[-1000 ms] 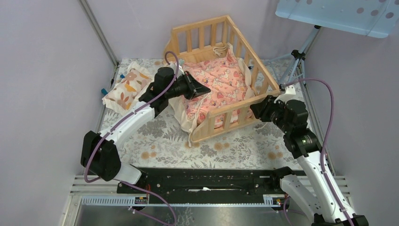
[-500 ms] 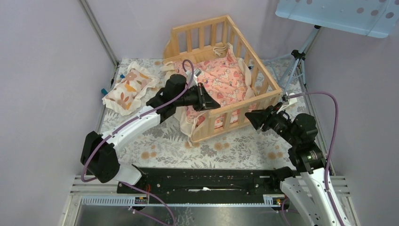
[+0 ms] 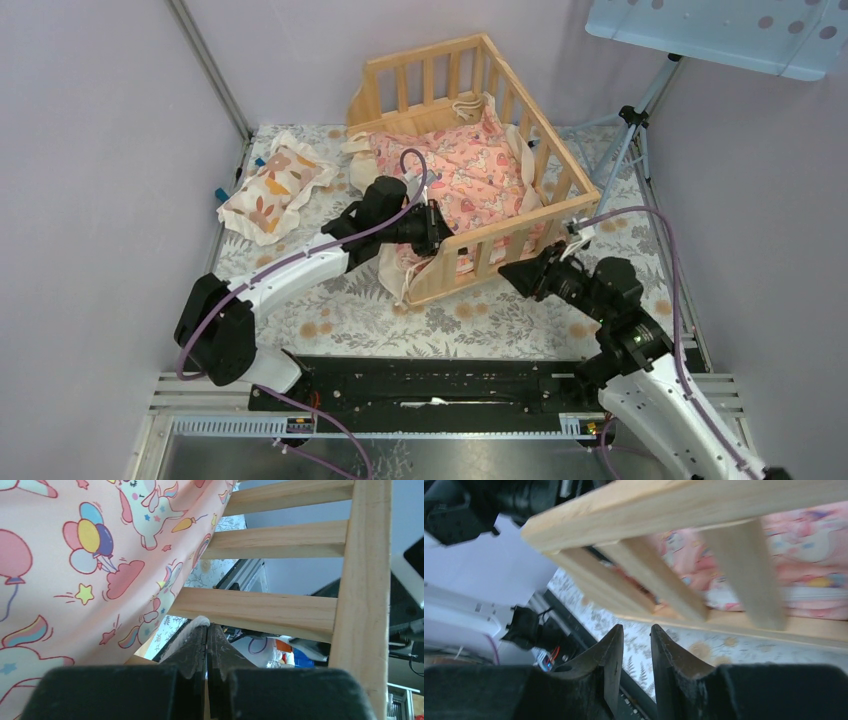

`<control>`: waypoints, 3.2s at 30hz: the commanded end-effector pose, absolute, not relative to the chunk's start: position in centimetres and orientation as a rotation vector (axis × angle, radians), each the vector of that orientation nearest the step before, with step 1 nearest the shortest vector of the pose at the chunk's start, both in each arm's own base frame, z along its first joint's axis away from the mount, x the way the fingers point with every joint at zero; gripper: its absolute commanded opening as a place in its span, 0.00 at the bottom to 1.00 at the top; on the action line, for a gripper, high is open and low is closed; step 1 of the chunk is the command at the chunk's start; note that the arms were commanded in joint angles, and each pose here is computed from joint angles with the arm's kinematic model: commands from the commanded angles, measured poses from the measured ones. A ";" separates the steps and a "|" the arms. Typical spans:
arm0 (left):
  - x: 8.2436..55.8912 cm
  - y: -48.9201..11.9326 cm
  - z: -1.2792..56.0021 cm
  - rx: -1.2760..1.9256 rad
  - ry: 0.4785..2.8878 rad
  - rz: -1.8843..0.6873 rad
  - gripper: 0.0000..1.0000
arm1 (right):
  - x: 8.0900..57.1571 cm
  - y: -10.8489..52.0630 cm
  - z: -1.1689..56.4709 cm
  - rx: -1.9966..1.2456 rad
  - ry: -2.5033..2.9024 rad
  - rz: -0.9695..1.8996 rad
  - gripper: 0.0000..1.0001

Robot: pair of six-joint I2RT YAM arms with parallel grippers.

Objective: Set up the pet bed
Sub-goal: Cross the ropes on the bed frame.

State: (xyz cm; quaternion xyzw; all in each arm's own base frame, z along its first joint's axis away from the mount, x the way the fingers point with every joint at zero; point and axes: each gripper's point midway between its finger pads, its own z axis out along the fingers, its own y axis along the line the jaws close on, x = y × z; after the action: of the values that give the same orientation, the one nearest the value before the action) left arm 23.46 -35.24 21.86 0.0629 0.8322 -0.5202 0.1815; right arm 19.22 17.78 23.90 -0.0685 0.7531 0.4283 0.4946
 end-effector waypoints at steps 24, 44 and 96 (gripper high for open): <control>21.3 -37.7 25.4 0.115 2.124 -1.723 0.00 | 20.1 23.2 23.5 0.574 1.612 1.059 0.35; 20.0 -38.3 24.3 0.179 2.166 -1.743 0.00 | 20.5 23.9 21.6 0.753 1.548 1.188 0.34; 17.1 -39.2 23.5 0.394 2.214 -1.927 0.04 | 22.3 22.8 19.9 0.656 1.511 1.138 0.00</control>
State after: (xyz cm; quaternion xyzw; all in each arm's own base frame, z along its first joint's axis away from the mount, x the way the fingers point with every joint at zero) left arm 21.96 -38.15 21.05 0.0504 0.7832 -0.5983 0.1615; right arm 21.33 24.60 19.56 0.2643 0.6425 0.5053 0.5119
